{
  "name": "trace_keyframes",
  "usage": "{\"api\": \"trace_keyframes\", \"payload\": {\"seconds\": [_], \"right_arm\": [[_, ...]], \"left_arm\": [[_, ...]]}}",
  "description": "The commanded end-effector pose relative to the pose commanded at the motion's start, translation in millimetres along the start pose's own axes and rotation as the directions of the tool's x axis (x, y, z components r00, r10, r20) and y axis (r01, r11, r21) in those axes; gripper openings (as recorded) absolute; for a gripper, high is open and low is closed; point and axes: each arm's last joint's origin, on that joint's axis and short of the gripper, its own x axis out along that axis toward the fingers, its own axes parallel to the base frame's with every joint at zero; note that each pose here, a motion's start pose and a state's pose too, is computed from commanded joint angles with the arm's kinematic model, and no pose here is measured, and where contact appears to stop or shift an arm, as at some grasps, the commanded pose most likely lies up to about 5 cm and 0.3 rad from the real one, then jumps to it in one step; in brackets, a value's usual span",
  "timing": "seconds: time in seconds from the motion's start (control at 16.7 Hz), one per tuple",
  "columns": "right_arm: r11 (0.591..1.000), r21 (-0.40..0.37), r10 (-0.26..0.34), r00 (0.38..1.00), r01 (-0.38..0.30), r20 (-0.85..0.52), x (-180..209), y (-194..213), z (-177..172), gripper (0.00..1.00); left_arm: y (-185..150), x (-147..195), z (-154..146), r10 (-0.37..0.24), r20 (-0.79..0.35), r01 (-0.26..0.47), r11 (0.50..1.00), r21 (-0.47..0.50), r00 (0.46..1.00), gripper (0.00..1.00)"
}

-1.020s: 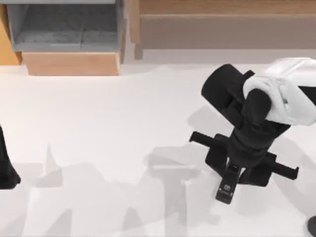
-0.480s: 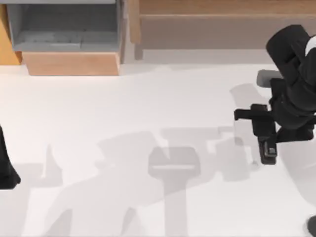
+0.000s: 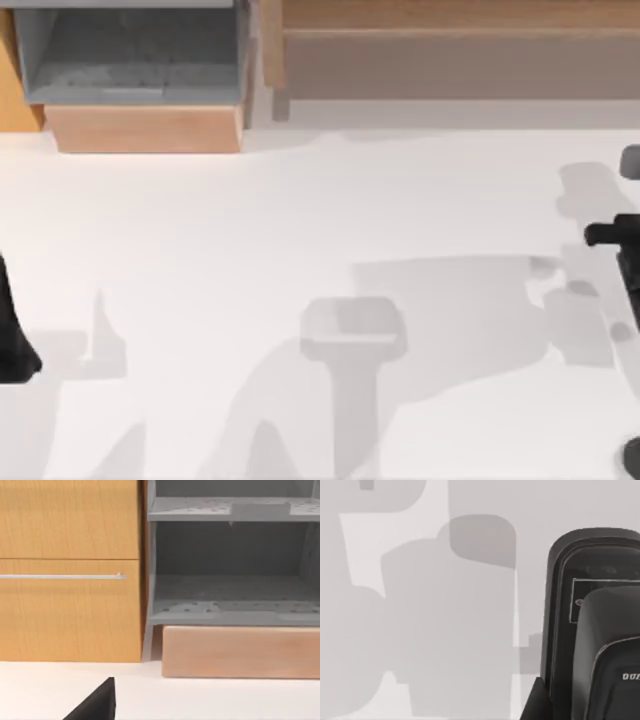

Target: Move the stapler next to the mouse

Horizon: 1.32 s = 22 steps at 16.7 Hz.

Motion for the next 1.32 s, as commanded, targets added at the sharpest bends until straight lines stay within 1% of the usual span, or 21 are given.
{"api": "trace_keyframes", "payload": {"seconds": [0.72,1.32], "right_arm": [[1.000,0.003,0.001,1.000,-0.001,-0.003,9,0,4,0.00],[0.999,0.021,-0.049,0.998,0.050,-0.042,15,-6,0,0.00]], "left_arm": [[0,0,0,0.000,0.000,0.000,1.000,0.000,1.000,1.00],[0,0,0,0.000,0.000,0.000,1.000,0.000,1.000,1.00]]}}
